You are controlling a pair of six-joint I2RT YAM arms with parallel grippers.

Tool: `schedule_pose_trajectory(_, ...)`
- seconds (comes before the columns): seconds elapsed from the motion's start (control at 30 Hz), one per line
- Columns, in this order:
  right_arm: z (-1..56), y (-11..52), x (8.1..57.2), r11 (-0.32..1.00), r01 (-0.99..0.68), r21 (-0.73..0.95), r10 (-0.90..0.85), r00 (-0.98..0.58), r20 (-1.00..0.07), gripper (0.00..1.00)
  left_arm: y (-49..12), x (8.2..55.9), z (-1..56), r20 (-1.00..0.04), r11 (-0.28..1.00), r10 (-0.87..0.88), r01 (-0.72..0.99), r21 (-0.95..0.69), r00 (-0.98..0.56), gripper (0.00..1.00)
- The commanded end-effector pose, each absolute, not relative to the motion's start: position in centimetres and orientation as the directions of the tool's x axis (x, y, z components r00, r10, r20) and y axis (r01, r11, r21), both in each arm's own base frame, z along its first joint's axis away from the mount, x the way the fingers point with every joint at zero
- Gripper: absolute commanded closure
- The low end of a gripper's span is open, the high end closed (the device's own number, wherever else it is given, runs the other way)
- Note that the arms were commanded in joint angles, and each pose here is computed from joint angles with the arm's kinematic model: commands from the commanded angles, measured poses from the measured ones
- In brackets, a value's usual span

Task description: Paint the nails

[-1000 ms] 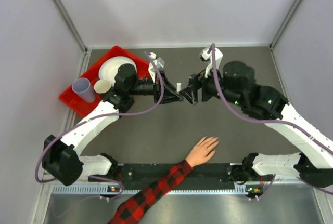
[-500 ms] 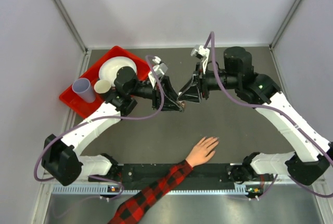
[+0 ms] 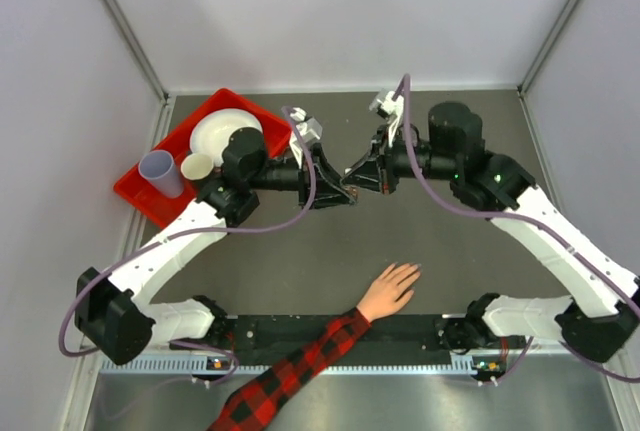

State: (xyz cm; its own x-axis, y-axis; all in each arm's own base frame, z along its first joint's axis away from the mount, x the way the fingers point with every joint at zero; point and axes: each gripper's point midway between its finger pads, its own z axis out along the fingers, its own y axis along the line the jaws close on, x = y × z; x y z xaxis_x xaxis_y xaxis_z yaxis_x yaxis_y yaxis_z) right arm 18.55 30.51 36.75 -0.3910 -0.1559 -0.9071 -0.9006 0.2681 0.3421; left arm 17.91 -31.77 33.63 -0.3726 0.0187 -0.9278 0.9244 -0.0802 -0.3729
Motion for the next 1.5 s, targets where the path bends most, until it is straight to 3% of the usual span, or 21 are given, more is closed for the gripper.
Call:
schedule_pose_trajectory(0.0,38.1,28.7,20.3,0.685,-0.697,0.212,0.005,-0.286,-0.958,1.00,-30.5,25.3,35.2,-0.958,0.336,-0.092,0.898,-0.286,-0.271,1.00)
schedule_pose_trajectory(0.03,37.7,26.2,22.3,0.847,-0.502,0.177,0.055,-0.249,-0.967,1.00,-30.2,26.1,35.1,-0.957,0.378,-0.104,0.879,-0.290,-0.271,1.00)
schedule_pose_trajectory(0.13,37.1,25.4,21.2,0.941,-0.267,0.206,0.143,-0.236,-0.961,1.00,-29.2,27.9,35.2,-0.959,0.489,-0.136,0.825,-0.284,-0.250,1.00)
schedule_pose_trajectory(0.2,35.0,26.8,20.7,0.967,-0.226,0.120,0.059,-0.259,-0.964,1.00,-29.0,27.9,35.0,-0.960,0.494,-0.137,0.823,-0.279,-0.243,1.00)
schedule_pose_trajectory(0.33,36.0,29.3,20.7,0.963,-0.239,0.126,0.058,-0.276,-0.959,1.00,-29.1,27.7,34.7,-0.961,0.478,-0.140,0.834,-0.276,-0.238,1.00)
schedule_pose_trajectory(0.43,36.7,30.1,20.4,0.948,-0.292,0.123,0.041,-0.273,-0.961,0.86,-29.4,26.9,34.2,-0.965,0.443,-0.122,0.858,-0.261,-0.231,1.00)
schedule_pose_trajectory(0.47,36.9,30.2,20.3,0.943,-0.320,0.088,0.003,-0.258,-0.966,0.75,-29.5,26.7,34.2,-0.967,0.431,-0.119,0.866,-0.255,-0.226,1.00)
schedule_pose_trajectory(0.53,38.3,30.7,19.6,0.903,-0.426,0.059,-0.044,-0.228,-0.973,0.64,-29.9,25.8,33.6,-0.969,0.378,-0.090,0.893,-0.246,-0.229,1.00)
schedule_pose_trajectory(0.57,38.7,30.7,19.5,0.888,-0.457,0.053,-0.057,-0.223,-0.973,0.51,-30.0,25.4,33.7,-0.970,0.357,-0.084,0.902,-0.242,-0.227,1.00)
schedule_pose_trajectory(0.67,39.7,29.9,18.9,0.820,-0.571,0.049,-0.100,-0.227,-0.969,0.32,-30.7,23.7,33.6,-0.972,0.258,-0.056,0.937,-0.234,-0.228,1.00)
schedule_pose_trajectory(0.77,40.4,29.2,18.3,0.699,-0.709,0.096,-0.124,-0.253,-0.960,0.27,-31.1,22.2,34.1,-0.974,0.155,-0.044,0.962,-0.227,-0.223,1.00)
schedule_pose_trajectory(0.83,40.8,29.4,16.7,0.559,-0.818,0.139,-0.142,-0.259,-0.955,0.27,-31.5,21.1,34.3,-0.973,0.076,-0.039,0.970,-0.232,-0.230,1.00)
schedule_pose_trajectory(0.97,41.4,28.7,15.7,0.399,-0.903,0.159,-0.154,-0.237,-0.959,0.26,-31.6,17.4,35.2,-0.970,-0.157,-0.027,0.959,-0.236,-0.243,1.00)
schedule_pose_trajectory(1.07,41.6,28.7,15.2,0.284,-0.937,0.203,-0.156,-0.254,-0.955,0.28,-31.3,16.0,35.7,-0.967,-0.233,-0.037,0.944,-0.235,-0.250,1.00)
schedule_pose_trajectory(1.23,42.0,29.3,15.2,0.141,-0.950,0.277,-0.120,-0.294,-0.948,0.42,-31.0,14.8,36.0,-0.967,-0.284,-0.021,0.929,-0.237,-0.254,1.00)
schedule_pose_trajectory(1.47,42.2,30.2,15.7,0.049,-0.947,0.316,-0.110,-0.320,-0.941,0.56,-30.9,13.9,36.2,-0.969,-0.316,-0.014,0.921,-0.230,-0.247,1.00)
